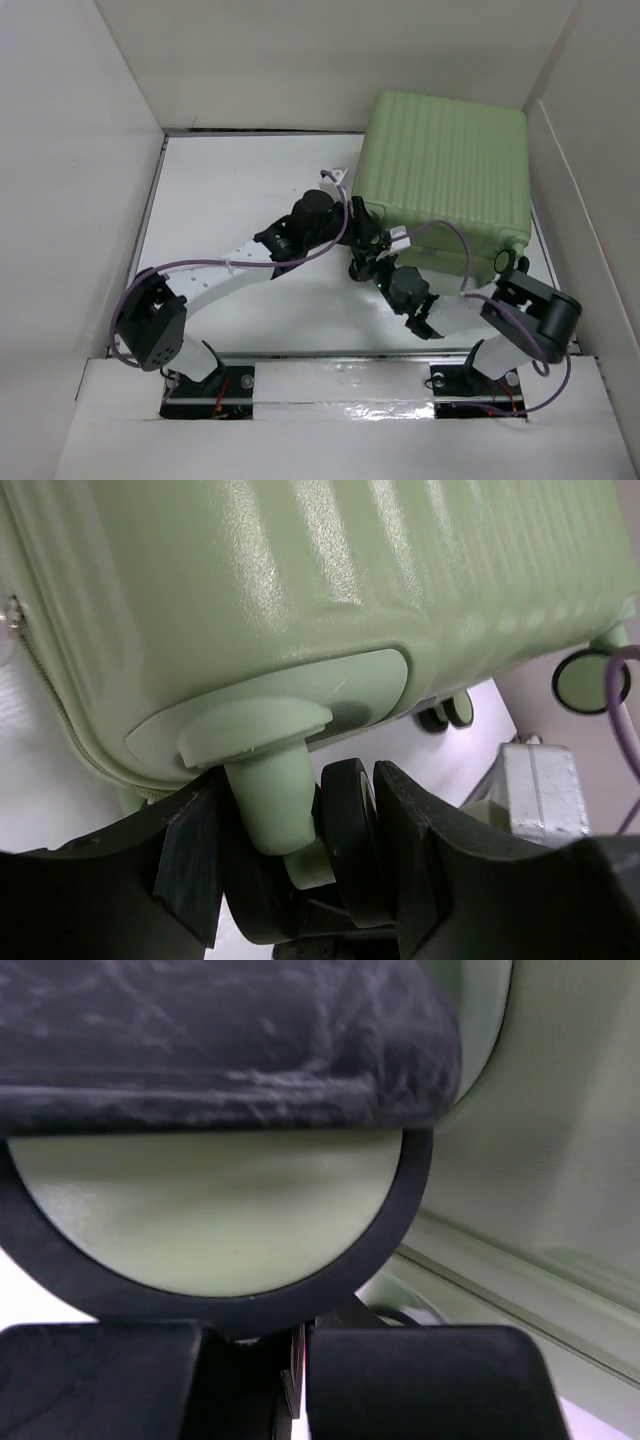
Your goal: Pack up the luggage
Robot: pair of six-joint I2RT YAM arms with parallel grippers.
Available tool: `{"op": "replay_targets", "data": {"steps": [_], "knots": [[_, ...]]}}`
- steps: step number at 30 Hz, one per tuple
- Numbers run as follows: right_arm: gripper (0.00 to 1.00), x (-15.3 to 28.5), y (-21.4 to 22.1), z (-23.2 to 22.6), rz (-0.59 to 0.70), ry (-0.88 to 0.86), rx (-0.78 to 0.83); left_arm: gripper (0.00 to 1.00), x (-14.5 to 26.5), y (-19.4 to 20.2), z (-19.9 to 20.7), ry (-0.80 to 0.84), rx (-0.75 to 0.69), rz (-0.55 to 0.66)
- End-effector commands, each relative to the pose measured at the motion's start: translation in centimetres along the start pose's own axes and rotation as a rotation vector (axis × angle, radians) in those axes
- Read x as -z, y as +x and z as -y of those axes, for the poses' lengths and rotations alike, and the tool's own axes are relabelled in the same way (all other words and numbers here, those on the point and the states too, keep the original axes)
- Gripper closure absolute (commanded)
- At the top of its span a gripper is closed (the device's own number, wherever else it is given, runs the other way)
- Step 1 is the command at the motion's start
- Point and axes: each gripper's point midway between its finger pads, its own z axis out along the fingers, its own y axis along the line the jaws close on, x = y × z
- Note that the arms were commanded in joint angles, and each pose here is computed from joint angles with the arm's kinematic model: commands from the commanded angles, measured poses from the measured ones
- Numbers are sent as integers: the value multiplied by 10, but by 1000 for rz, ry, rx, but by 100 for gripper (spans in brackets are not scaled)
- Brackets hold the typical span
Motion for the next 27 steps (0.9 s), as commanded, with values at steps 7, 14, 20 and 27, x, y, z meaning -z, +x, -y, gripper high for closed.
{"op": "replay_targets", "data": {"steps": [7, 14, 20, 27], "knots": [[100, 12, 19, -152, -26, -684, -254, 100, 113, 14, 161, 676, -62, 103], [100, 24, 9, -116, -26, -535, -186, 63, 108, 12, 117, 474, -64, 191], [100, 31, 13, -101, -98, -480, -125, 29, 116, -13, 100, 396, -119, 250], [67, 48, 21, -81, -167, -432, -114, 36, 102, -1, 107, 460, -107, 182]]}}
